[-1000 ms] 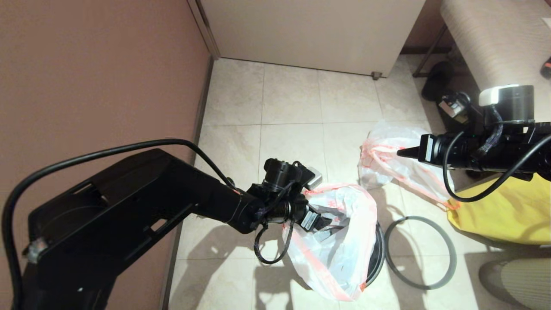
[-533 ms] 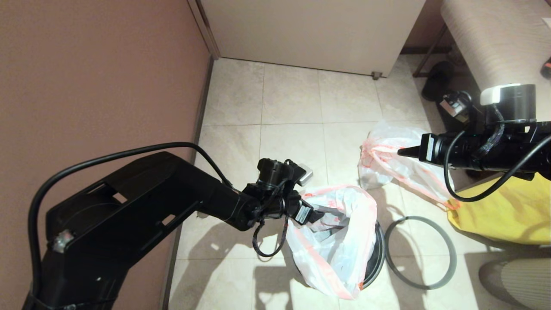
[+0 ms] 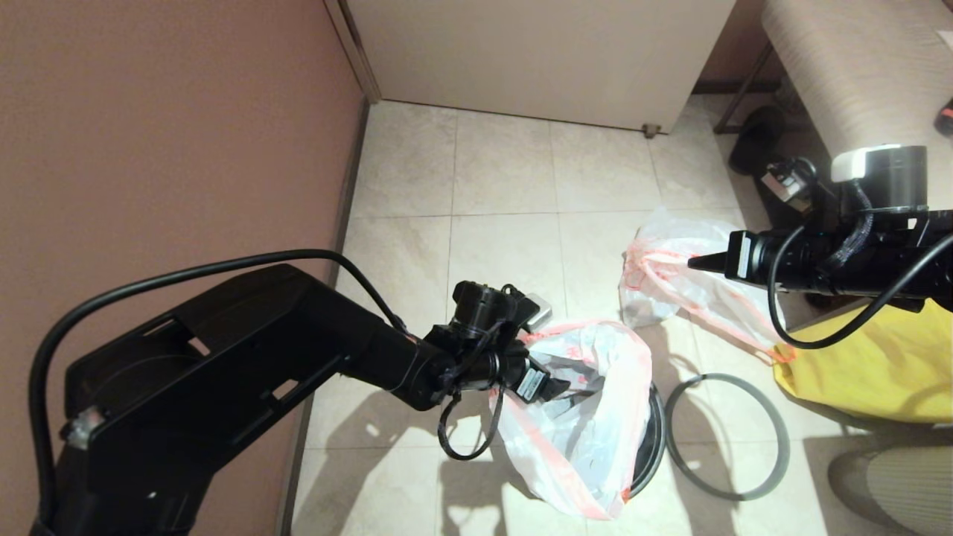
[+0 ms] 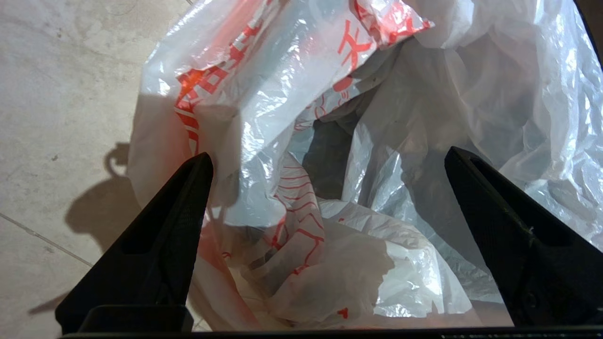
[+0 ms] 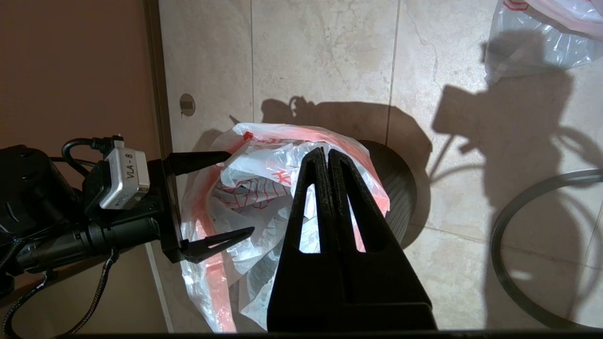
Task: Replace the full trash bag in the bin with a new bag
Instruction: Put the new garbage bag on the trash can
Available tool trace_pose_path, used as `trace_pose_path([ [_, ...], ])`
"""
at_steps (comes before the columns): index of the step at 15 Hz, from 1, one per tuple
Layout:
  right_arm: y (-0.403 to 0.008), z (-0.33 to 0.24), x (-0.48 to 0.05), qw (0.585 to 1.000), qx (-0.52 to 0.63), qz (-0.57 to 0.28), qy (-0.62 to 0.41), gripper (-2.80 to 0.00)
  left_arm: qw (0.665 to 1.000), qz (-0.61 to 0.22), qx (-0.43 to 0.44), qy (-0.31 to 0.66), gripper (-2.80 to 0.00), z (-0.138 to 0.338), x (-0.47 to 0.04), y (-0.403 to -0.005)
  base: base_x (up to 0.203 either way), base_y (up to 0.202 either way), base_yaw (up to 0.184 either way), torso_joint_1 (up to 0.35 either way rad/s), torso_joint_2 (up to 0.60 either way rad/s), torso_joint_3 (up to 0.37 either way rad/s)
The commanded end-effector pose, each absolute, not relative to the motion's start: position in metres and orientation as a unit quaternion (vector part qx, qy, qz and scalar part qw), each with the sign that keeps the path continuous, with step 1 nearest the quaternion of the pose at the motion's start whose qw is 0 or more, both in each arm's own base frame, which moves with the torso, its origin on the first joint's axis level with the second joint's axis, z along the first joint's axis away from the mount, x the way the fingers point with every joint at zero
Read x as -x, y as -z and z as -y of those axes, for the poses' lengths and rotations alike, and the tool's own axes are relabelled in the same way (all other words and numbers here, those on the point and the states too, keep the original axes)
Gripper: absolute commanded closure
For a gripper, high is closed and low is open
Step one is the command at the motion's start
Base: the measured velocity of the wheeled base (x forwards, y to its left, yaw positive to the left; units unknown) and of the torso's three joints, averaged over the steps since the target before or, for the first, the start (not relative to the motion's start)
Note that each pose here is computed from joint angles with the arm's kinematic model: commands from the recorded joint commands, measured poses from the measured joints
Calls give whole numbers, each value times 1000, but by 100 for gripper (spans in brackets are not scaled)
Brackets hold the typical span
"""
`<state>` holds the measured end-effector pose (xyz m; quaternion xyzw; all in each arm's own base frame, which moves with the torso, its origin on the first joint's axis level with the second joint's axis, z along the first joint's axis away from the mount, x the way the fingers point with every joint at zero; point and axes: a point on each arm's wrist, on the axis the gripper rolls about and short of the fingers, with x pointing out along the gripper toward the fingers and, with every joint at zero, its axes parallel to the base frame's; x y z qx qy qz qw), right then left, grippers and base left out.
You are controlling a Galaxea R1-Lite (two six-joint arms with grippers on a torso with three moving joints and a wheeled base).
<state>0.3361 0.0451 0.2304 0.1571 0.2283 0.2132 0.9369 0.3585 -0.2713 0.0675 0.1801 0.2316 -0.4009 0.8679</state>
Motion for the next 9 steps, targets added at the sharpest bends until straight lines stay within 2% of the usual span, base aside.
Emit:
trace_pose_path([
  [1, -230, -45, -336, 937, -158, -228, -214, 0, 862, -234, -192, 406, -280, 273, -357, -62, 0, 0, 0, 0, 0, 0],
  [3, -232, -43, -336, 938, -159, -226, -211, 0, 852, -245, -215, 411, -280, 272, -359, -45, 0, 0, 0, 0, 0, 0],
  [7, -233, -41, -335, 938, -160, -224, -210, 0, 850, -257, -217, 405, -280, 268, -363, -34, 0, 0, 0, 0, 0, 0],
  [8, -234, -41, -335, 938, -159, -223, -211, 0, 853, -254, -214, 403, 0, 267, -364, -36, 0, 0, 0, 0, 0, 0],
  [9, -234, -42, -335, 938, -159, -223, -211, 0, 854, -252, -213, 403, 0, 267, -364, -38, 0, 0, 0, 0, 0, 0],
])
